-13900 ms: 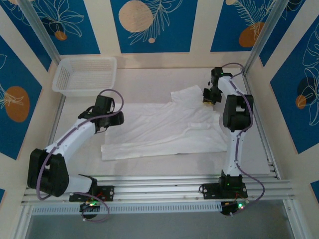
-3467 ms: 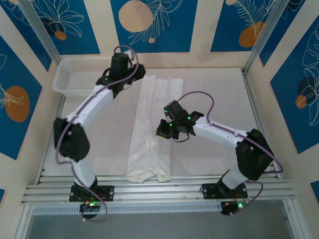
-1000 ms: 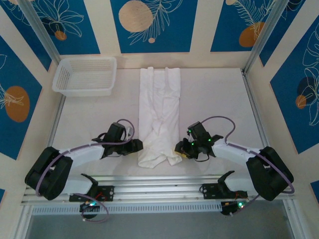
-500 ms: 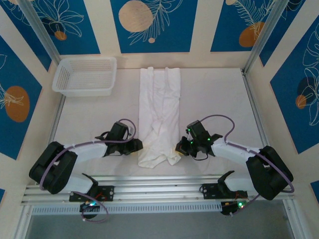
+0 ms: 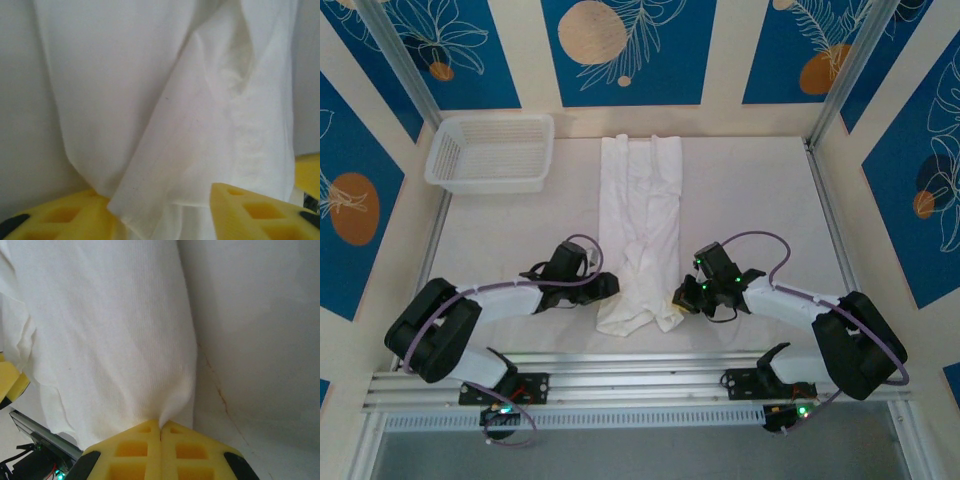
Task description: Fold the inside-out t-shirt
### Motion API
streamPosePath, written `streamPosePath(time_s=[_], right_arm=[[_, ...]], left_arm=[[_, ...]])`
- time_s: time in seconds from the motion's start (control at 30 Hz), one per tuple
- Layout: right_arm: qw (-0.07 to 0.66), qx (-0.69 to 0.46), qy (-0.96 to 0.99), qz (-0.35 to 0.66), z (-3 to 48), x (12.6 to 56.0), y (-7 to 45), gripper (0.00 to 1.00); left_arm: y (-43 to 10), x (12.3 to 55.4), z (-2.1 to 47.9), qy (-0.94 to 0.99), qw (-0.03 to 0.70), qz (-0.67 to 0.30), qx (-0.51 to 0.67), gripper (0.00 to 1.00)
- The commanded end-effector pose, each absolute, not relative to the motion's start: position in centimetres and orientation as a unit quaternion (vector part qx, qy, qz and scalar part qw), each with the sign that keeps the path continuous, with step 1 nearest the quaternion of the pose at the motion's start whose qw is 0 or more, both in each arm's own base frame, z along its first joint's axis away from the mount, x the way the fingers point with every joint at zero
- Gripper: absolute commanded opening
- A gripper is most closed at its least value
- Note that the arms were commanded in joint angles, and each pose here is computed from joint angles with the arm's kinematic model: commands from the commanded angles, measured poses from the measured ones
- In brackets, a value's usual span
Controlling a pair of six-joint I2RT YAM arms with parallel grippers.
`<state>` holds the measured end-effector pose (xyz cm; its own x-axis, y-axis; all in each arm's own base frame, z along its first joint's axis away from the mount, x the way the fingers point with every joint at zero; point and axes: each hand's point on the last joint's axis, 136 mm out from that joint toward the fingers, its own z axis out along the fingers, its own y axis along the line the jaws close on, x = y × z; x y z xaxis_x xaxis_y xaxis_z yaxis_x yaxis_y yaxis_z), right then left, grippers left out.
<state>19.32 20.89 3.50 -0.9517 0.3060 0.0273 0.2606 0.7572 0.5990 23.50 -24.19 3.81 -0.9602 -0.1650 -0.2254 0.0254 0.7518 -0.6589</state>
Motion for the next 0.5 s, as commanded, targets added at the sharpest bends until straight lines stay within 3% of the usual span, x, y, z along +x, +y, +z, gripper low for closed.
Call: streamPosePath(time_s=[0.0, 0.07, 0.13, 0.2, 0.33, 0.4, 0.47], right_arm=[[0.036, 0.155, 0.938, 0.309, 4.0, 19.4, 21.0, 0.05], [0.035, 0.156, 0.938, 0.307, 3.9, 19.3, 20.9, 0.05], [0.034, 0.158, 0.938, 0.305, 3.9, 19.3, 20.8, 0.05], [0.033, 0.160, 0.939, 0.303, 3.7, 19.2, 20.7, 0.05], [0.035, 0.167, 0.940, 0.296, 3.7, 19.1, 20.4, 0.04], [0.043, 0.173, 0.941, 0.287, 3.7, 18.9, 19.9, 0.02], [0.053, 0.183, 0.941, 0.280, 3.6, 18.5, 19.2, 0.01]], left_arm=[[-23.9, 24.6, 4.0, 0.931, 0.157, -0.327, -0.045, 0.58], [-24.5, 25.1, 4.2, 0.925, 0.159, -0.342, -0.052, 0.59], [-25.3, 25.5, 4.5, 0.919, 0.154, -0.359, -0.056, 0.53], [-25.8, 25.8, 4.4, 0.917, 0.149, -0.366, -0.062, 0.41], [-26.0, 25.5, 4.3, 0.915, 0.139, -0.373, -0.069, 0.08], [-25.5, 24.8, 4.3, 0.918, 0.136, -0.367, -0.063, 0.00], [-24.6, 23.8, 4.2, 0.929, 0.132, -0.344, -0.041, 0.00]])
